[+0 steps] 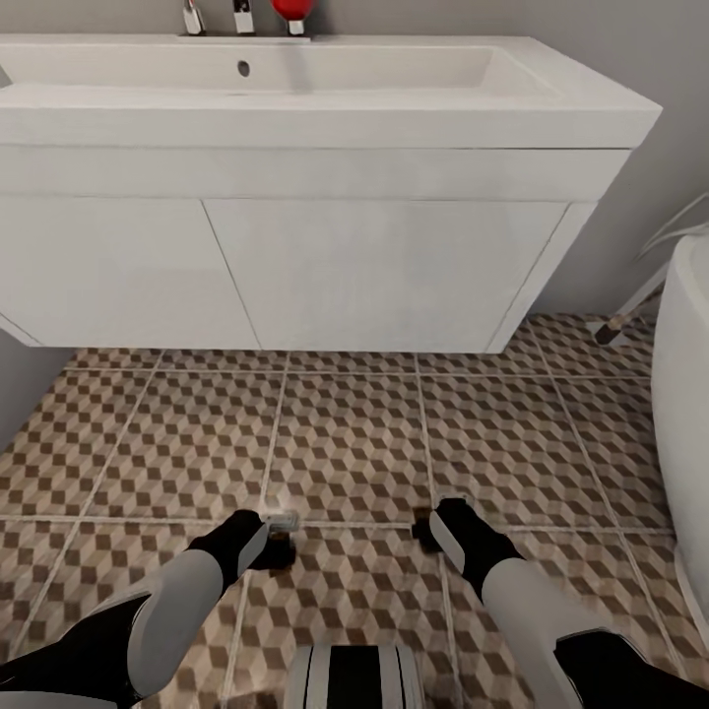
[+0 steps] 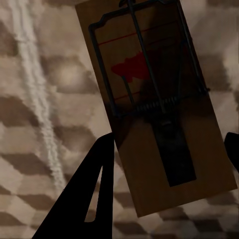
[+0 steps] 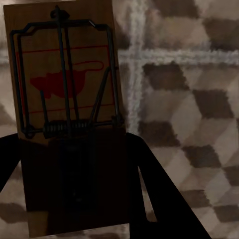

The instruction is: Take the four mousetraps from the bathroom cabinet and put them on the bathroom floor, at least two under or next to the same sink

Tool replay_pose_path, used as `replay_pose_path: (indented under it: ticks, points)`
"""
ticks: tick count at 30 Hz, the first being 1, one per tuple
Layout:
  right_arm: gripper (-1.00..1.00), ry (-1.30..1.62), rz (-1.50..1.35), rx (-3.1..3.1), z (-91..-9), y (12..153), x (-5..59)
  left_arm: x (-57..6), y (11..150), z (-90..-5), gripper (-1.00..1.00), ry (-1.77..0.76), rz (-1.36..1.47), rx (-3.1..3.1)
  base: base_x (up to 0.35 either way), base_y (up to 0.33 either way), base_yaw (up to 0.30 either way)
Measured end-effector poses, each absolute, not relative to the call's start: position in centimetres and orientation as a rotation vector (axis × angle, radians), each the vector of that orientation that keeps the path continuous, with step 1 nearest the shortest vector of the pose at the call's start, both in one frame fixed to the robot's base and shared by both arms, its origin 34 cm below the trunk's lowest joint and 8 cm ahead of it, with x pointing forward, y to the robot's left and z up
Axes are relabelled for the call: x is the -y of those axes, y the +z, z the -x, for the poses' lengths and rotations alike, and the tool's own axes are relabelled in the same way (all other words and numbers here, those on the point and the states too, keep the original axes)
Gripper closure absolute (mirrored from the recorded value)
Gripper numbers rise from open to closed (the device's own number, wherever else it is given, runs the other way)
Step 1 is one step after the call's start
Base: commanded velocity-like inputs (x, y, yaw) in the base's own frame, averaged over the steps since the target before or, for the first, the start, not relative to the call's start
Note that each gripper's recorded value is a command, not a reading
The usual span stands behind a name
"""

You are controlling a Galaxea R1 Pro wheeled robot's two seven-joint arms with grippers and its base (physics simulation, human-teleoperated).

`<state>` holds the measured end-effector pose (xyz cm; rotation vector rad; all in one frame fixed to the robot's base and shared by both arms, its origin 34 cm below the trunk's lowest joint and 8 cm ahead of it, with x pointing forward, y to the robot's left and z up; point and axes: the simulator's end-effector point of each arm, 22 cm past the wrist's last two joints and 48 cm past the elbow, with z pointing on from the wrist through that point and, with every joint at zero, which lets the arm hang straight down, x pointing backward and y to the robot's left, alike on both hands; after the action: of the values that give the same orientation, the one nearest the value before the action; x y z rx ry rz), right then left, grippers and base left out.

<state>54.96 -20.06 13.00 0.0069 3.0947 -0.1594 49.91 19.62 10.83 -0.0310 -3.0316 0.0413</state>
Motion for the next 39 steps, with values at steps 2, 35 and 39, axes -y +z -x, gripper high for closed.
replay_pose_path:
  ticks: [2, 35, 39]
  points:
    - [1.00, -0.158, -0.016, -3.075, -55.2, 12.5, 20.1, -19.7, 10.4, -50.0, 1.00, 0.038, 0.028, 3.033, 0.000, 0.000, 0.000]
    - [1.00, -0.131, -0.055, -2.792, -64.3, 15.0, 19.6, -19.8, 13.6, -62.7, 1.00, 0.055, -0.026, 3.349, 0.000, 0.000, -0.005]
    - [1.00, -0.131, -0.052, -2.786, -65.7, 15.7, 19.6, -19.9, 14.1, -63.7, 1.00, 0.054, -0.025, 3.358, 0.000, 0.000, 0.000]
